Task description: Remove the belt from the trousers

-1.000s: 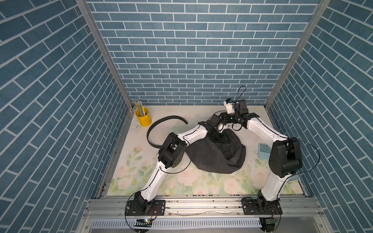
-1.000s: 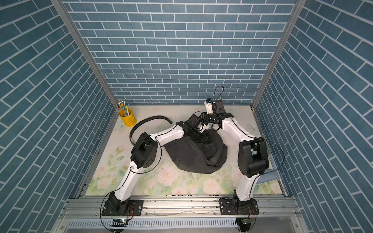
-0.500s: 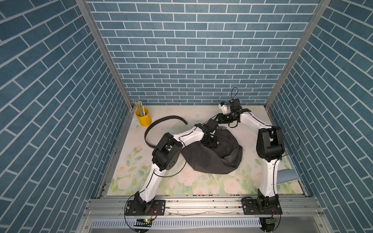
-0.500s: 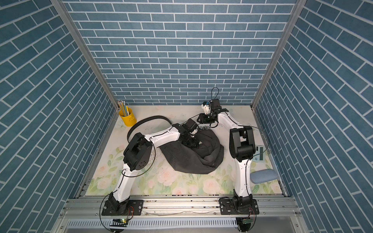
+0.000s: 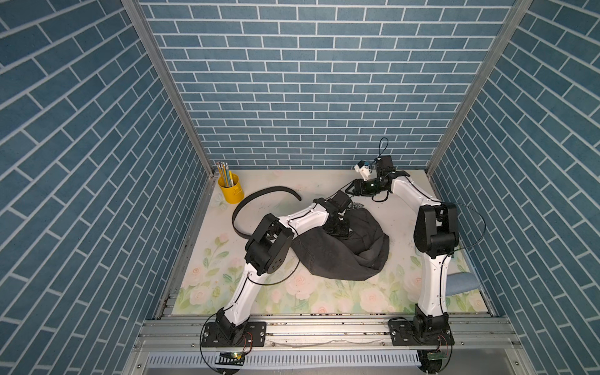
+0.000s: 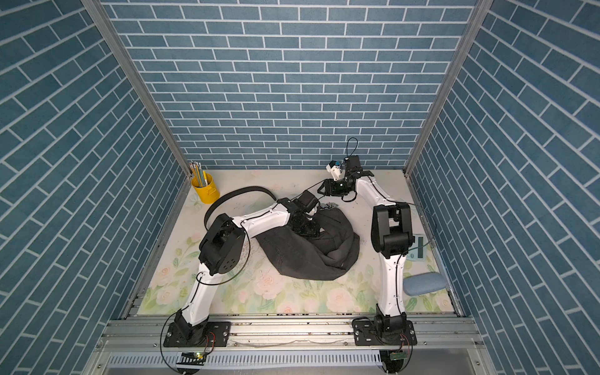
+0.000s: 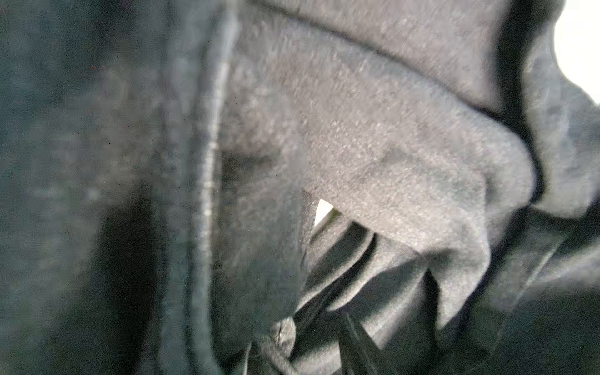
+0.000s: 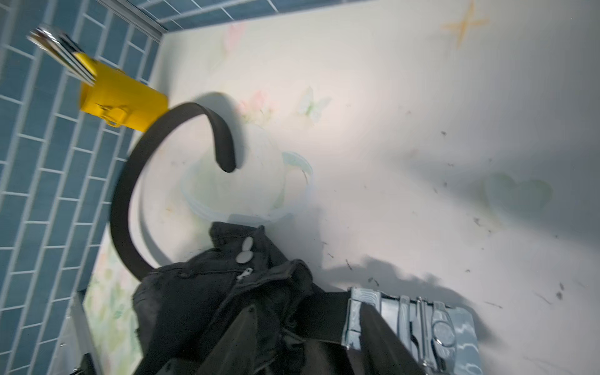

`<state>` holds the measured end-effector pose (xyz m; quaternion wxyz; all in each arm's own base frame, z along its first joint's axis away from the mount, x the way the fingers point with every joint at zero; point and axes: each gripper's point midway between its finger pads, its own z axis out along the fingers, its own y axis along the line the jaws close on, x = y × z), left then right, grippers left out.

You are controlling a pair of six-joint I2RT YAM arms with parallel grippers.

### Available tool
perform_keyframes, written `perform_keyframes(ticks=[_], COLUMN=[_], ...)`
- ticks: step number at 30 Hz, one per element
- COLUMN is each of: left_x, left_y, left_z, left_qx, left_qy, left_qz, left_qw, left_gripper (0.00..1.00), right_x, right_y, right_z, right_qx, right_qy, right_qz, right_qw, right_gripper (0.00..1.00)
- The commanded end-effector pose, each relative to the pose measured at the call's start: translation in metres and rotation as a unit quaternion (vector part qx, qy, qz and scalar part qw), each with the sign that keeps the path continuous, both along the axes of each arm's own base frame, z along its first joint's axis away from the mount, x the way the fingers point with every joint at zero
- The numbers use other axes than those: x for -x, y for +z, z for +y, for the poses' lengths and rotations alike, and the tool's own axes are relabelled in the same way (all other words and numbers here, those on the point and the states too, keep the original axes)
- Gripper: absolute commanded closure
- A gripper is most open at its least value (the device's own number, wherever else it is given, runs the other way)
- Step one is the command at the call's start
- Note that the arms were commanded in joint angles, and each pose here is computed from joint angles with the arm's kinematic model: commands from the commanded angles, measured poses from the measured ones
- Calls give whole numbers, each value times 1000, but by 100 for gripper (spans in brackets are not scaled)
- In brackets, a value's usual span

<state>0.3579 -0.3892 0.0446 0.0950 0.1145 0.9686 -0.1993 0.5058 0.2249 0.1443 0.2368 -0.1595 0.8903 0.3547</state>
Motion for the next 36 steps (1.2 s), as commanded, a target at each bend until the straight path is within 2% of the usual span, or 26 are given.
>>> perform_keyframes(ticks=[1, 5, 10, 13, 17, 20, 25, 28, 30, 32, 33, 35, 36], left_x=[-3, -8, -17, -20, -17, -15, -19, -28, -30, -26, -25, -22, -22], left_y=[-7, -9, -4, -3, -6, -6, -10, -9, -13, -19, -21, -26, -27], left_z=[26, 25, 24, 19, 13, 18, 32, 38, 40, 41, 41, 42, 42], left_qx=[-54, -56, -46, -29, -16, -23, -33, -27, -24, -26, -26, -24, -23], left_qy=[36, 39, 43, 42, 35, 34, 51, 67, 71, 67, 67, 67, 68], left_qz=[14, 10, -4, -3, 7, 5, -3, -15, -10, -2, 2, 7, 9], left_qw=[998, 998, 998, 999, 999, 999, 998, 997, 997, 997, 997, 997, 997], left_gripper=[48, 48, 48, 47, 47, 47, 46, 46, 46, 46, 46, 46, 46], right_x=[-12, 29, 75, 93, 89, 83, 95, 97, 72, 47, 45, 39, 38], right_y=[27, 45, 40, 56, 93, 115, 127, 123, 100, 76, 69, 55, 52], right_z=[-19, 25, 58, 83, 103, 105, 108, 103, 92, 82, 85, 89, 92], right_qx=[-64, -157, -160, -229, -283, -287, -309, -318, -234, -83, -19, 101, 123], right_qy=[-22, 38, 68, 95, 104, 115, 141, 119, 46, -11, -11, -24, -25], right_qz=[3, 36, 63, 59, 15, 0, 30, 32, 12, -36, -60, -95, -104], right_qw=[998, 986, 983, 967, 953, 951, 940, 940, 971, 996, 998, 990, 987], right_gripper=[47, 46, 47, 47, 47, 47, 46, 47, 47, 48, 48, 49, 49])
